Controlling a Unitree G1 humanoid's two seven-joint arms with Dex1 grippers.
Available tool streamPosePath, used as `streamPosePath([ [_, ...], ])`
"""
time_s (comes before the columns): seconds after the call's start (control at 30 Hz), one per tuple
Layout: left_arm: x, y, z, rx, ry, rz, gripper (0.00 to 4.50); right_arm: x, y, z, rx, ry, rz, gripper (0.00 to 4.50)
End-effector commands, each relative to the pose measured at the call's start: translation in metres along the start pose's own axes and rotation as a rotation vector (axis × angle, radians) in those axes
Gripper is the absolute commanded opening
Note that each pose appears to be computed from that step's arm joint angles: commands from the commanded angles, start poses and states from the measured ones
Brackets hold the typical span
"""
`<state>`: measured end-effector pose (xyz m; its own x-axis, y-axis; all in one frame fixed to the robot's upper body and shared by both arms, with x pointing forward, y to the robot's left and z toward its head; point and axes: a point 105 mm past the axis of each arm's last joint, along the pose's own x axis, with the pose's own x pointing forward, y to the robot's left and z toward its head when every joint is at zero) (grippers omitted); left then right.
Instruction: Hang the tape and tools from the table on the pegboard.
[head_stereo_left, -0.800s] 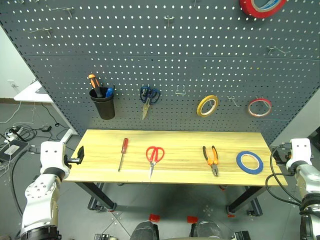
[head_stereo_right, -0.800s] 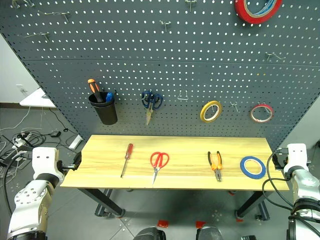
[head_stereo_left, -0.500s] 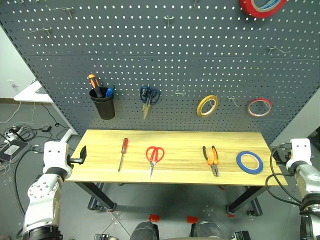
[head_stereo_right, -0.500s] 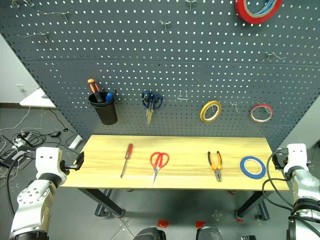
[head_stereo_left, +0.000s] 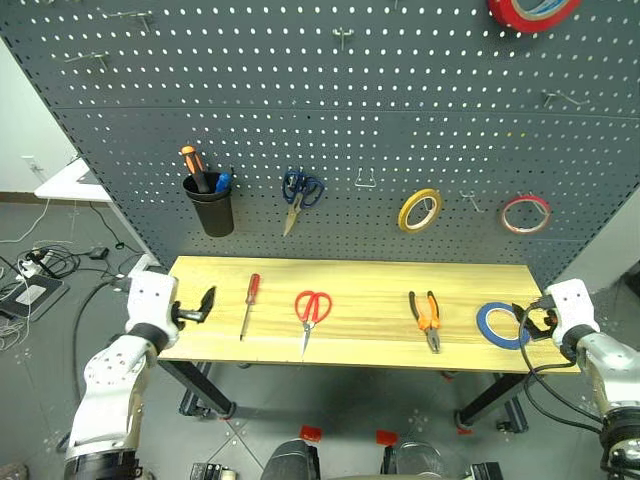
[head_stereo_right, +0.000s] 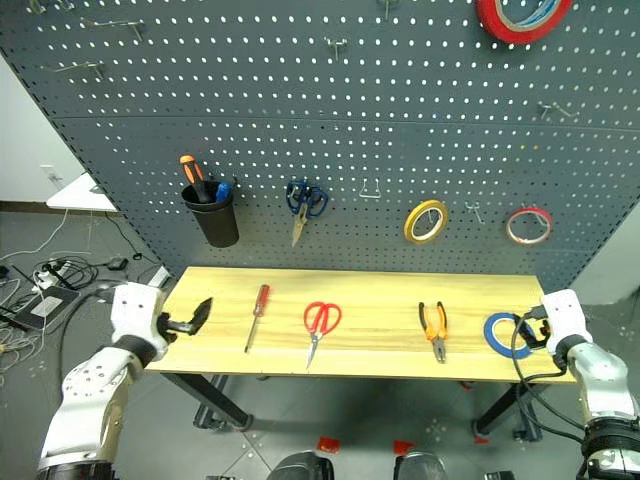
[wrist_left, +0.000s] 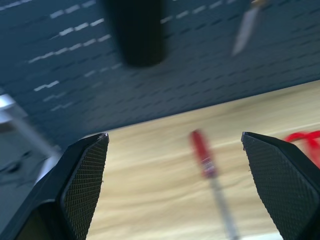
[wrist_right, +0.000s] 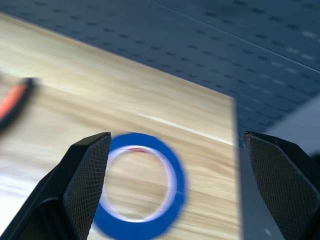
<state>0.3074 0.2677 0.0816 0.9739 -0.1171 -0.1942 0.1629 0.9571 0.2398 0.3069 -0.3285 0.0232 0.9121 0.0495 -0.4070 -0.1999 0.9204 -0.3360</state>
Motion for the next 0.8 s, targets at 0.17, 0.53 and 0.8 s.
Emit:
streamPosePath([
  [0.17, 0.028, -0.07, 0.049, 0.079, -0.1, -0.295, 4.49, -0.002, 0.027, 0.034, -0.009, 0.042, 0.115, 4.5],
  [0.53, 0.023, -0.162, 0.083, 0.141, -0.186, -0.859, 4.49, 0.021, 0.021, 0.035, -0.004, 0.248, 0.15, 4.5],
  [0.8, 0.016, -0.192, 0.102, 0.235, -0.268, -1.024, 4.49, 0.045, 0.008, 0.034, -0.004, 0.361, 0.17, 4.5],
])
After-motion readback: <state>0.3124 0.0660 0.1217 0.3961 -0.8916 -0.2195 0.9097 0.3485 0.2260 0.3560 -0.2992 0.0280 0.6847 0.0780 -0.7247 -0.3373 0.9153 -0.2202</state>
